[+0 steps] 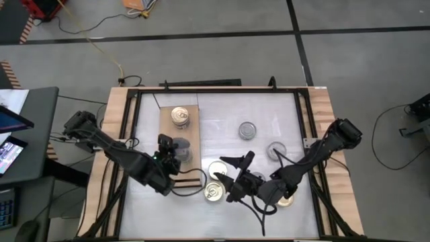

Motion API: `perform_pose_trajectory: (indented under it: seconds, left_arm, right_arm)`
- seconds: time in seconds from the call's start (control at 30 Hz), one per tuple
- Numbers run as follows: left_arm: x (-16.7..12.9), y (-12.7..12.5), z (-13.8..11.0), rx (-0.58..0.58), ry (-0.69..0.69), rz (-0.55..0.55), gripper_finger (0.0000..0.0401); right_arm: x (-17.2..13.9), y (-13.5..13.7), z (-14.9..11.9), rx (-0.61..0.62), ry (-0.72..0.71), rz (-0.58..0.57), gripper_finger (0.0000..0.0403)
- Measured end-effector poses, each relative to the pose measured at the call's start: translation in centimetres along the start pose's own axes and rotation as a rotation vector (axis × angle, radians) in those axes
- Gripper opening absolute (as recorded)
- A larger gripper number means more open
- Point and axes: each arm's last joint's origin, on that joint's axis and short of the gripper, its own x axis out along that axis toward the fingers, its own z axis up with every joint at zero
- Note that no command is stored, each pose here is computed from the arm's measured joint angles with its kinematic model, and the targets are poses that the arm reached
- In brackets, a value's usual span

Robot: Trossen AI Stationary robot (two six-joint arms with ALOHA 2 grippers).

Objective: Stack canned seafood by type on shelf
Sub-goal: Stack the green tuna can on top of the other green tuna can on the shelf

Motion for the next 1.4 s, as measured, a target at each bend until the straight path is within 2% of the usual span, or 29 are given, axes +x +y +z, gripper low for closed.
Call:
perform_pose_trajectory:
  seconds: [0.1,0.43,0.6,0.8,1.03,1.4]
  left_arm:
    - [0.7,-0.7,-0.5,0.002,0.013,0.043,0.0137]
    - [2.2,-3.6,-1.3,0.057,-0.017,0.018,0.0138]
    - [2.3,-4.2,-1.6,0.111,-0.026,0.018,0.0138]
    - [2.8,-4.6,-2.0,0.131,-0.028,0.071,0.0138]
    - [2.8,-4.7,-1.7,0.144,-0.041,0.04,0.014]
    - [2.8,-5.0,-1.8,0.132,-0.035,-0.028,0.0211]
  right_arm:
    - [0.3,-0.2,-0.1,0.005,0.013,-0.018,0.0322]
    - [1.1,-0.4,-0.5,0.054,0.035,-0.031,0.0321]
    - [1.1,-0.4,-0.5,0.057,0.035,-0.031,0.0321]
    - [1.1,-0.4,-0.5,0.058,0.035,-0.031,0.0321]
    - [1.1,-0.4,-0.6,0.059,0.04,-0.028,0.0321]
    - [1.1,-0.3,-0.6,0.061,0.04,-0.028,0.0321]
